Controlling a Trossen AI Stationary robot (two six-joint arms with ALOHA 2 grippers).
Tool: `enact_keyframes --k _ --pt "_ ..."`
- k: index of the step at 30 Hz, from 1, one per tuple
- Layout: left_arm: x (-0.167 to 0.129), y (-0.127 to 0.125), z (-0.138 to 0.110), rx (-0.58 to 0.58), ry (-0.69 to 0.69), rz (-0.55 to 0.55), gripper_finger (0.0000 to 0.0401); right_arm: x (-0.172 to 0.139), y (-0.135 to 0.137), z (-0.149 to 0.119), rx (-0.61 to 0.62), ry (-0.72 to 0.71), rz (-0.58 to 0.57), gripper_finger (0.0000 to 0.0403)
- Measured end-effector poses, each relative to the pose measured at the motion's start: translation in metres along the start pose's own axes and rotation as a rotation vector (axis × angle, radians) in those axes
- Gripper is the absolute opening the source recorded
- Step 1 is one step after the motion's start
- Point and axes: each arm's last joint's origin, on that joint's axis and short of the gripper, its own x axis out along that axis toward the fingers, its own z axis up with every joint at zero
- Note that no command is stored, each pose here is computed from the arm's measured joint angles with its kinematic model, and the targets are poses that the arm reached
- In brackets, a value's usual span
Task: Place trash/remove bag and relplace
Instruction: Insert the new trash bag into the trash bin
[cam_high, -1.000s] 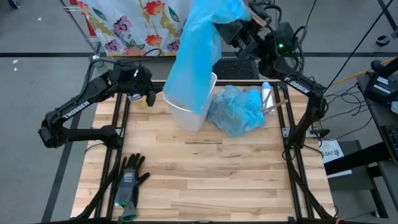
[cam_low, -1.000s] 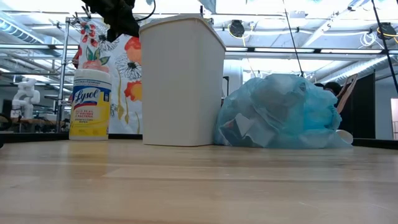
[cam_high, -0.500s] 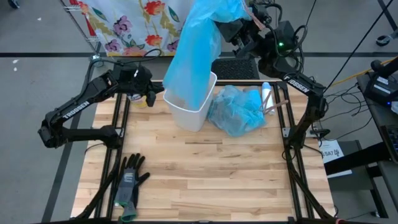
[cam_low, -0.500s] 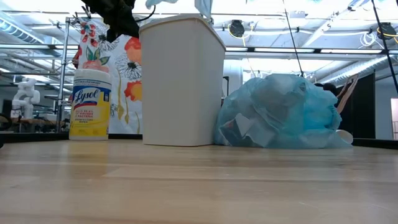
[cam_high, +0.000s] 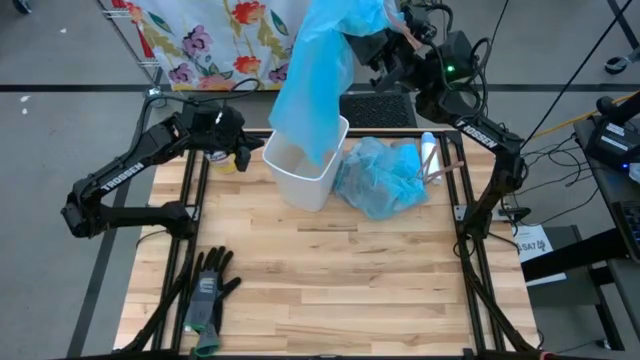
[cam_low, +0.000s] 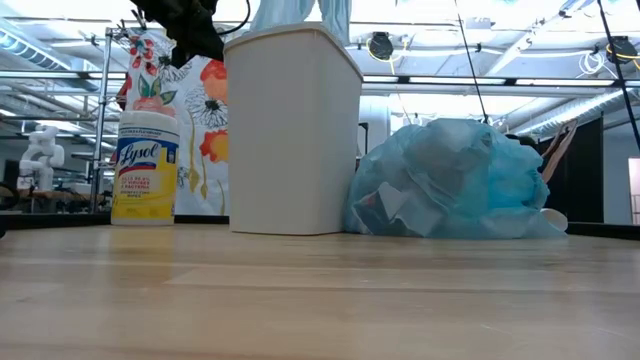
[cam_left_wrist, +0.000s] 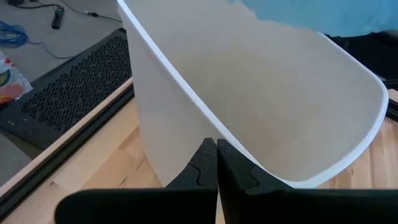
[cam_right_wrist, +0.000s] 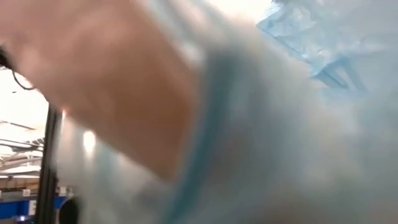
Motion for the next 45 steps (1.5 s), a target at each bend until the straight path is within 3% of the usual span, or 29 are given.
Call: enact_keyframes --k 8,16,22,27,31,41,45 --pt "0.0 0.0 0.0 0.0 0.0 0.007 0.0 0.003 -0.004 -0.013 -0.069 0.063 0.029 0.0" --pt "0.0 0.001 -0.003 -0.005 0.03 0.011 0.0 -0.009 -0.02 -0.048 0.036 0.443 -0.122 0.0" --pt "0.0 0.001 -0.003 -0.001 0.028 0.013 0.0 -0.027 -0.033 -0.067 0.076 0.678 -0.302 0.0" --pt "0.0 0.001 -0.003 0.019 0.028 0.016 0.0 -0.043 -0.04 -0.075 0.099 0.839 -0.374 0.0" --pt "0.0 0.001 -0.003 0.024 0.027 0.02 0.0 -0.046 -0.032 -0.058 0.045 0.824 -0.345 0.0" --pt "0.0 0.001 -0.003 0.025 0.025 0.02 0.0 -0.068 0.006 0.029 -0.097 0.651 -0.34 0.0" --pt "0.0 0.001 -0.002 0.041 0.022 0.034 0.0 -0.071 0.013 0.038 -0.117 0.63 -0.358 0.0"
